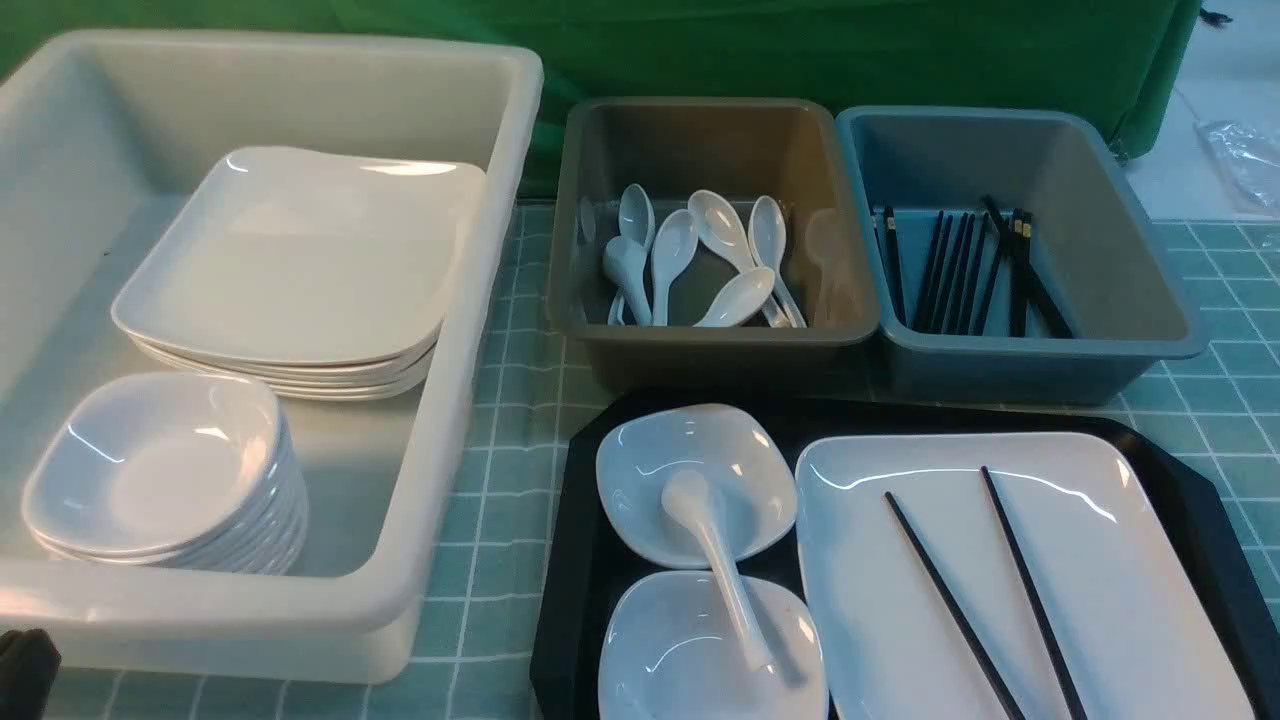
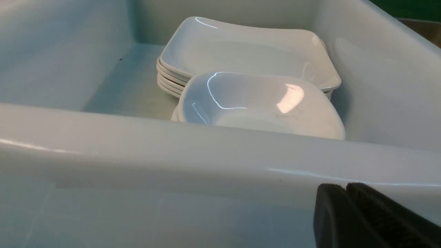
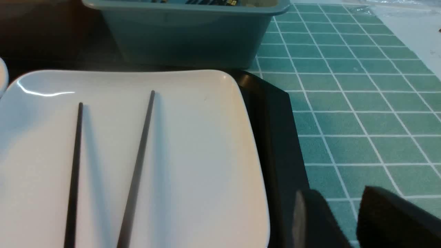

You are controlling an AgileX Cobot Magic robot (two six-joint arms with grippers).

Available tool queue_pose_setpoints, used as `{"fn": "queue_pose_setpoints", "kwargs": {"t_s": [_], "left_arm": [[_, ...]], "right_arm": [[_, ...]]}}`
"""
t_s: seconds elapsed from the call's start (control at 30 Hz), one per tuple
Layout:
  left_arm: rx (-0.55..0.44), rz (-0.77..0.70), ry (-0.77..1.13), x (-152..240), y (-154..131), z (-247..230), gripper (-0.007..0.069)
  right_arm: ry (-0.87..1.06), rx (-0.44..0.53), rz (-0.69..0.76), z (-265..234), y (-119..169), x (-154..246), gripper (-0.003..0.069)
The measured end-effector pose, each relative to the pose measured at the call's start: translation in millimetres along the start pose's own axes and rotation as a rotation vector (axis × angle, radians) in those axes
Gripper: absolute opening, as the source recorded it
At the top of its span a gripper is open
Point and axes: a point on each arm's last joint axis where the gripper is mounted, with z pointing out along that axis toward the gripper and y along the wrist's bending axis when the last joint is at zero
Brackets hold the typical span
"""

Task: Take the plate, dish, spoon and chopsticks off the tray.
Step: Use the left arm to grab a soup spoon from the plate

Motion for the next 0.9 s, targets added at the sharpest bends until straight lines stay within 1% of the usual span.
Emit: {"fn": "queue_pose_setpoints", "kwargs": {"t_s": [0.2,0.3,0.37,0.4,0.43,0.47,0.5,0.53,0.57,0.6,0.7,0.8,0.83,0.87,0.9], "left_arm": [[0.000,0.000,0.000,0.0,0.0,0.0,0.0017],[0.005,-0.031,-0.010,-1.0,-0.4,0.0,0.0017],[0.031,-0.234,-0.078,-7.3,-2.0,-0.3,0.0017],[0.065,-0.254,-0.086,-8.7,-1.9,-0.5,0.0017],[0.045,-0.370,-0.123,-11.7,-1.9,-0.8,0.0017],[0.055,-0.541,-0.186,-17.3,-0.3,-1.7,0.0017],[0.056,-0.630,-0.225,-20.5,1.5,-2.4,0.0017],[0.056,-0.662,-0.241,-21.8,2.3,-2.7,0.0017],[0.045,-0.736,-0.298,-25.8,5.8,-3.9,0.0017],[0.029,-0.775,-0.354,-29.4,9.4,-5.4,0.0017],[-0.019,-0.841,-0.508,-38.5,19.4,-10.8,0.0017],[-0.034,-0.881,-0.603,-43.8,24.5,-15.1,0.0017],[-0.043,-0.861,-0.688,-49.1,27.5,-19.5,0.0017],[-0.043,-0.844,-0.697,-50.0,27.4,-20.1,0.0017],[-0.045,-0.776,-0.763,-55.1,27.7,-24.1,0.0017]], "right_arm": [[0.000,0.000,0.000,0.0,0.0,0.0,0.0241],[0.000,0.000,0.000,0.0,0.0,0.0,0.0241],[0.000,0.000,0.000,0.0,0.0,0.0,0.0241],[0.000,0.000,0.000,0.0,0.0,0.0,0.0241],[0.000,0.000,0.000,0.0,0.0,0.0,0.0241],[0.000,0.000,0.000,0.0,0.0,0.0,0.0241],[0.000,0.000,0.000,0.0,0.0,0.0,0.0241],[0.000,0.000,0.000,0.0,0.0,0.0,0.0241],[0.000,0.000,0.000,0.0,0.0,0.0,0.0241],[0.000,0.000,0.000,0.0,0.0,0.0,0.0241],[0.000,0.000,0.000,0.0,0.0,0.0,0.0241],[0.000,0.000,0.000,0.0,0.0,0.0,0.0241],[0.000,0.000,0.000,0.0,0.0,0.0,0.0241],[0.000,0.000,0.000,0.0,0.0,0.0,0.0241],[-0.004,0.000,0.000,0.0,0.0,-0.3,0.0241]]}}
